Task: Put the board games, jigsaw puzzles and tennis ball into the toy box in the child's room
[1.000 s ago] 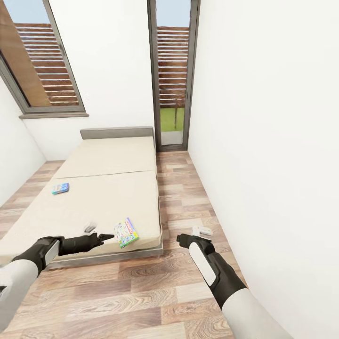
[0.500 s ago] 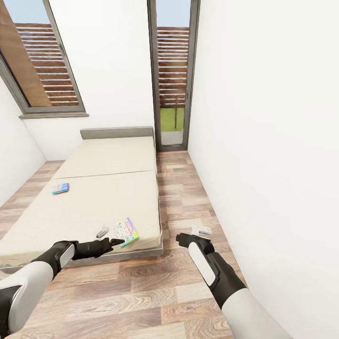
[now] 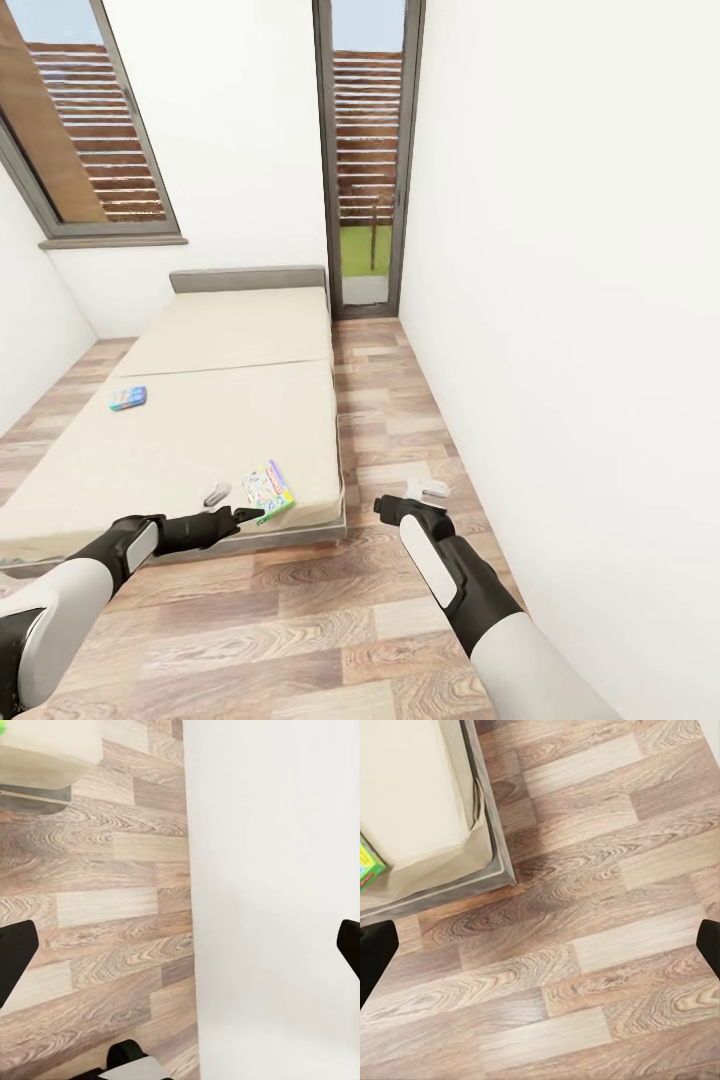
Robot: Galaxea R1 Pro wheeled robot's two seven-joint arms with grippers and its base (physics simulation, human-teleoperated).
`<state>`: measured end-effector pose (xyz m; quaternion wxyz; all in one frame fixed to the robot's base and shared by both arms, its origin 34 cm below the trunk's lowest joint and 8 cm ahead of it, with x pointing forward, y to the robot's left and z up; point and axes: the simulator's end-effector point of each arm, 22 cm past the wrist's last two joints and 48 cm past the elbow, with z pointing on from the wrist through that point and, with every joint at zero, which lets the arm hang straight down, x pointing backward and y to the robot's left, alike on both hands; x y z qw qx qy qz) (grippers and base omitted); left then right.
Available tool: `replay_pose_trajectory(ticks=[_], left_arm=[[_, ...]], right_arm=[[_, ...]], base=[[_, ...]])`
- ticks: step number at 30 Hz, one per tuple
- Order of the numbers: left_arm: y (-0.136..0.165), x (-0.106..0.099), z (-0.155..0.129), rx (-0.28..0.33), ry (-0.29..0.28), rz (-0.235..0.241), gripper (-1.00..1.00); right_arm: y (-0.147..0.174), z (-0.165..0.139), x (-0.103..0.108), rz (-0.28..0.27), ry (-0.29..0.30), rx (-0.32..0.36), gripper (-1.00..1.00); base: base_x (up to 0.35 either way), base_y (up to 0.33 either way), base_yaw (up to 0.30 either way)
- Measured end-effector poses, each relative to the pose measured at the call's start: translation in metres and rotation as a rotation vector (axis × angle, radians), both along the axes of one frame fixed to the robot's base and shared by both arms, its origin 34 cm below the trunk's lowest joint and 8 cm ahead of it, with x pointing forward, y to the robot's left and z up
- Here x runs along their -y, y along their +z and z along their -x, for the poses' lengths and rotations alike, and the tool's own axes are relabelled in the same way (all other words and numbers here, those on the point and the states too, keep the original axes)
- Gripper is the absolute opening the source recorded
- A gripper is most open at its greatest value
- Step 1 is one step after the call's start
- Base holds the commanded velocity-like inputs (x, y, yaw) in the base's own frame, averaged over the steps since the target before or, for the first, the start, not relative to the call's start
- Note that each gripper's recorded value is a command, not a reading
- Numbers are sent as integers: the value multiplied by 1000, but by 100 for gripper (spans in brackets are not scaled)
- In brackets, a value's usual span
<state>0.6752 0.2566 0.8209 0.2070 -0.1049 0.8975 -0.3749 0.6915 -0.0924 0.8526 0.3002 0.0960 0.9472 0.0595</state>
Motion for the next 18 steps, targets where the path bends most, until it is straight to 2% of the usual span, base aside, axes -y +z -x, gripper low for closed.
replay_pose_trajectory(ticks=[5,8,11,15,18], left_arm=[[-3,0,0,-5,5,-12,100],[-13,13,2,-27,4,-37,100],[-28,32,4,-62,4,-93,100],[-40,33,7,-95,20,-155,100],[-40,33,4,-103,57,-147,100]], right_arm=[[0,0,0,0,-1,0,100],[0,0,0,-1,-1,1,100],[0,-1,0,-2,-1,3,100],[0,-1,0,-2,-2,3,100],[0,-1,0,-3,-3,4,100]], base=[[0,0,0],[0,0,0],[0,0,0],[0,0,0],[0,0,0]])
